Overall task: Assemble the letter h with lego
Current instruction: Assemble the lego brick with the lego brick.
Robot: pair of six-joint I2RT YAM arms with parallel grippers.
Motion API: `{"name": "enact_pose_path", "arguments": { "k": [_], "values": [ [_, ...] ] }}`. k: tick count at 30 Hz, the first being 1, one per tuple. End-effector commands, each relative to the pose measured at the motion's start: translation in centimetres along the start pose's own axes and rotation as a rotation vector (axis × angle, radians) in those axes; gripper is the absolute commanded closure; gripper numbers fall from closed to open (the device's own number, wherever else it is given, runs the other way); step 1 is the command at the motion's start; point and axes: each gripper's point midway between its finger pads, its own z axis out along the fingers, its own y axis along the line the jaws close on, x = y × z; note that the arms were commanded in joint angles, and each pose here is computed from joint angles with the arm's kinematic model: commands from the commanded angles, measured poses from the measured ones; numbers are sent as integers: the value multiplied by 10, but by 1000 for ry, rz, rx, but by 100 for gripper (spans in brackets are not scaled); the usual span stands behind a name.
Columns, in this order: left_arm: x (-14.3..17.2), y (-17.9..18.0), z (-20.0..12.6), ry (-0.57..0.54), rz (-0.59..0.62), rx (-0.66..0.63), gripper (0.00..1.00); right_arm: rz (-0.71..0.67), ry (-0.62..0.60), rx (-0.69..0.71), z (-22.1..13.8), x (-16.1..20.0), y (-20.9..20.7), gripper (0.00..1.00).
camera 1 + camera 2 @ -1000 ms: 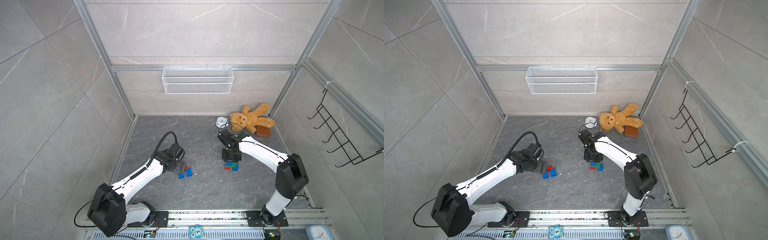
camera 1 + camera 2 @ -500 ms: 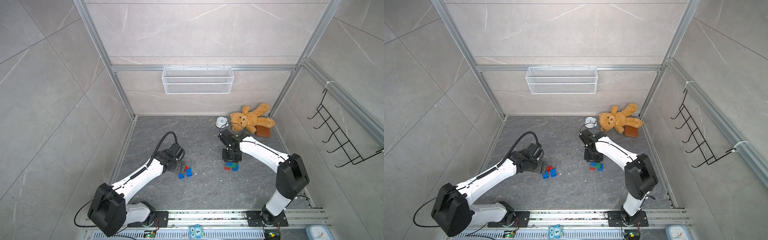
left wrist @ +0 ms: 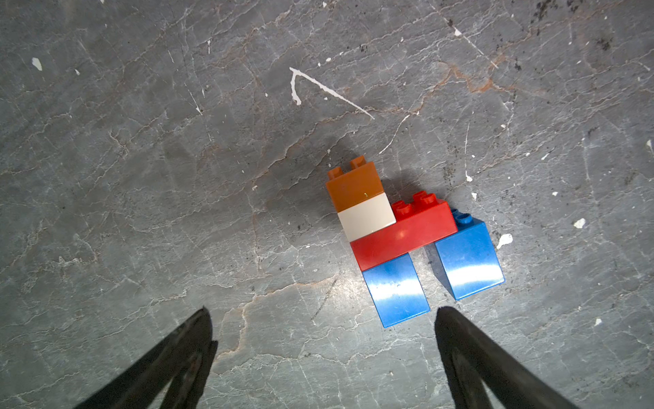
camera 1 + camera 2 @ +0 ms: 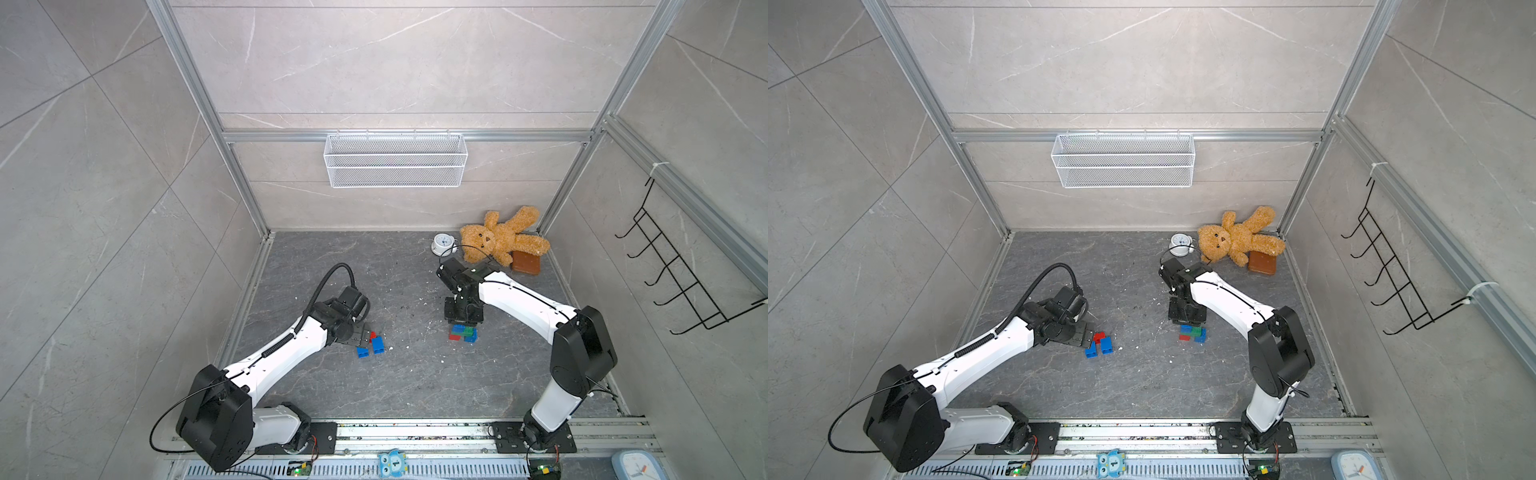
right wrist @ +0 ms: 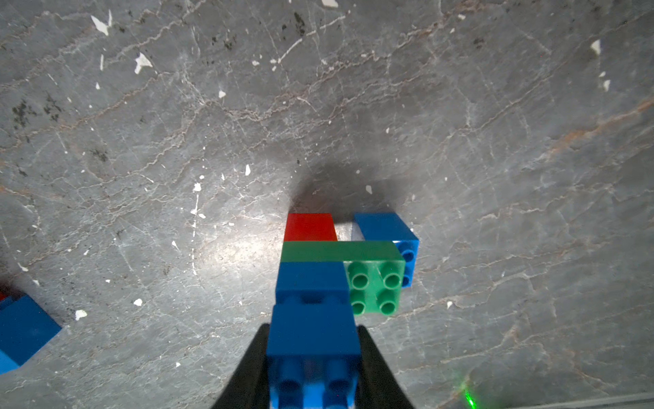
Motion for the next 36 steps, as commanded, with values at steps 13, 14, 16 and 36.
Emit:
{"name": "enact_pose_path", "arguments": {
  "k": [13,14,16,36],
  "values": [
    [-8,-1,-9,-18,16,1,0,-27,86,42,4,6,-8,100],
    [-8,-1,-9,-18,16,2,0,-27,87,41,3,6,-9,100],
    [-8,-1,-8,-18,17,1,0,-27,88,29,2,7,-7,100],
    [-7,-1,-8,-15,18,1,0,-31,134,49,26,11,-16,100]
  ]
}}
